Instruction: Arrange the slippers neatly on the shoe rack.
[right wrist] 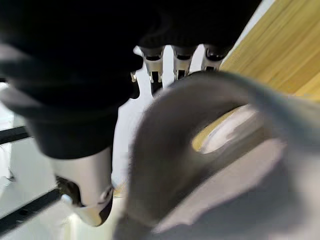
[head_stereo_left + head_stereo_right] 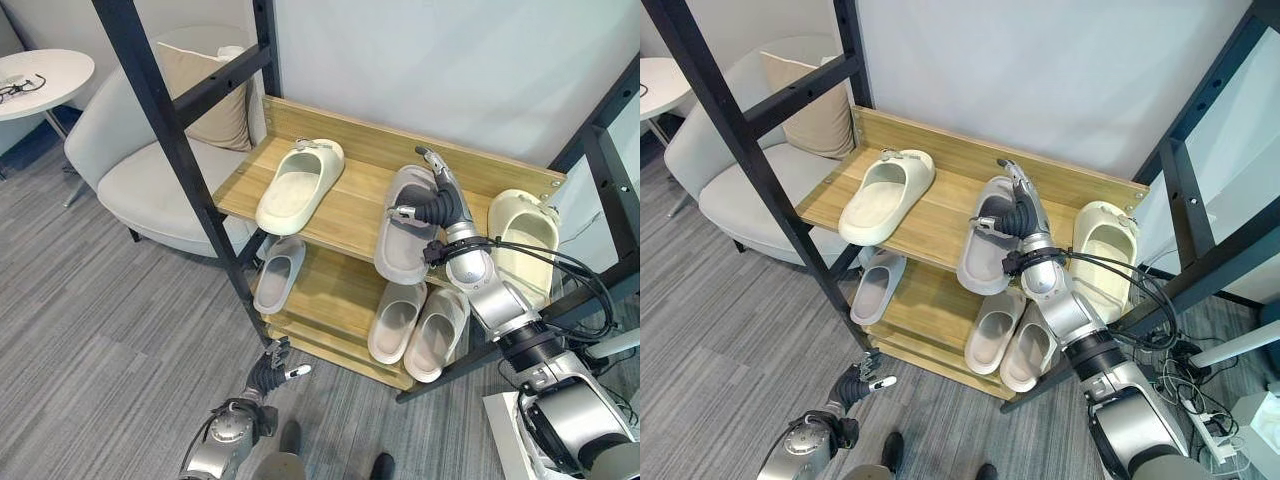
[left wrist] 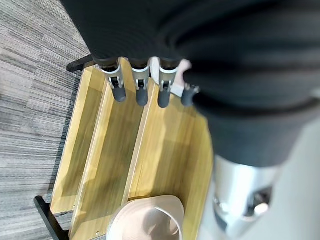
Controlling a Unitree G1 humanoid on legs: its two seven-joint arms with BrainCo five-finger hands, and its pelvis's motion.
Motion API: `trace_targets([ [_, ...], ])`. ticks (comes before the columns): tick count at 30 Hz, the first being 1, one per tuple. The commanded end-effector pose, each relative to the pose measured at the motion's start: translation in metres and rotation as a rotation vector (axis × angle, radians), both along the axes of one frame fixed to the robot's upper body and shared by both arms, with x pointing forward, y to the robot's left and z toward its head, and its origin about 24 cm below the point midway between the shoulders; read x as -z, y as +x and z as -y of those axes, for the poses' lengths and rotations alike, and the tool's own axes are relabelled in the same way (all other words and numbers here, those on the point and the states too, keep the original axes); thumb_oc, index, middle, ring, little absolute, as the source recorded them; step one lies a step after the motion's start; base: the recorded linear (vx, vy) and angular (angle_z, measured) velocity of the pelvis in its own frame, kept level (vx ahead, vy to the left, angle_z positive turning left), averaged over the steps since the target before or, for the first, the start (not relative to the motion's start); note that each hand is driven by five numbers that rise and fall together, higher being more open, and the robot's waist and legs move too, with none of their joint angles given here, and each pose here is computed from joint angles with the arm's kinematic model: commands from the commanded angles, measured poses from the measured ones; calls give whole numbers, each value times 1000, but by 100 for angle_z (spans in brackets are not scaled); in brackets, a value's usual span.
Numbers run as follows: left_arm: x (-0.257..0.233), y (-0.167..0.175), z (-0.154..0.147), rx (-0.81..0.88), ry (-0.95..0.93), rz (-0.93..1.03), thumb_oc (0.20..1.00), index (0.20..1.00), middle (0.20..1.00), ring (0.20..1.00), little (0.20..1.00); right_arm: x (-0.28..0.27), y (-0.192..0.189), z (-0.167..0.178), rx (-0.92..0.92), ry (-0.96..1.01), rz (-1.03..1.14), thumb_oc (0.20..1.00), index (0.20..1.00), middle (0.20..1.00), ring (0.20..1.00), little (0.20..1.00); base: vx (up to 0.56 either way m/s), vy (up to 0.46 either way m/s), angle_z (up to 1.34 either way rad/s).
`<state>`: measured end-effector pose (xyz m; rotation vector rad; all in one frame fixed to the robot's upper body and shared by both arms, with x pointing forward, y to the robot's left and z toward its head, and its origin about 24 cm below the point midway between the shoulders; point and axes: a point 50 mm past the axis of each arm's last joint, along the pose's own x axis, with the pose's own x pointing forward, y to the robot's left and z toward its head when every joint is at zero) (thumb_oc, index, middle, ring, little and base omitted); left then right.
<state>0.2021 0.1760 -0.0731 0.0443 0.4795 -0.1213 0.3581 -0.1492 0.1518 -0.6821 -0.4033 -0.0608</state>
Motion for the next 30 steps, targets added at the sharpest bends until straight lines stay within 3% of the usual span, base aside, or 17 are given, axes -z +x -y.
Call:
trace_targets([
  [1, -24, 28, 4, 37, 4, 139, 1000, 1000, 1000, 1000, 1000, -53, 15, 4, 77, -133, 176, 1000, 1000, 1000, 1000, 1000, -22, 17, 6],
  [6, -28, 34, 4, 41, 16, 155, 1000, 1000, 1000, 1000, 1000, -63, 30, 26, 277, -282, 175, 1000, 1000, 1000, 1000, 1000, -10, 7, 2],
  [10, -28, 35, 5, 46, 18, 156, 1000, 1000, 1000, 1000, 1000, -60, 35, 28, 307, -248, 143, 1000, 1000, 1000, 1000, 1000, -5, 5, 2],
  [12, -28, 34, 6, 46, 14, 153, 1000, 1000, 1000, 1000, 1000, -55, 37, 27, 307, -236, 112, 200, 200, 200, 200, 200, 0, 0, 0],
  [18, -29, 36, 7, 41, 15, 156, 1000, 1000, 1000, 1000, 1000, -54, 40, 15, 258, -141, 85, 200, 200, 200, 200, 200, 0, 0, 0],
  [21, -30, 38, 2, 6, 40, 154, 1000, 1000, 1000, 1000, 1000, -75, 17, -7, 123, 41, 243, 200, 200, 200, 200, 200, 0, 0, 0],
  [26, -30, 37, -2, -32, 58, 156, 1000, 1000, 1000, 1000, 1000, -100, -36, -9, 1, 235, 517, 200, 200, 200, 200, 200, 12, -7, 2],
  [28, -31, 36, -4, -46, 55, 167, 1000, 1000, 1000, 1000, 1000, -105, -56, -15, -99, 325, 590, 200, 200, 200, 200, 200, 7, -5, 3],
  [30, -37, 37, -3, -59, 32, 196, 1000, 1000, 1000, 1000, 1000, -108, -82, -32, -327, 492, 620, 200, 200, 200, 200, 200, -26, -20, -16],
])
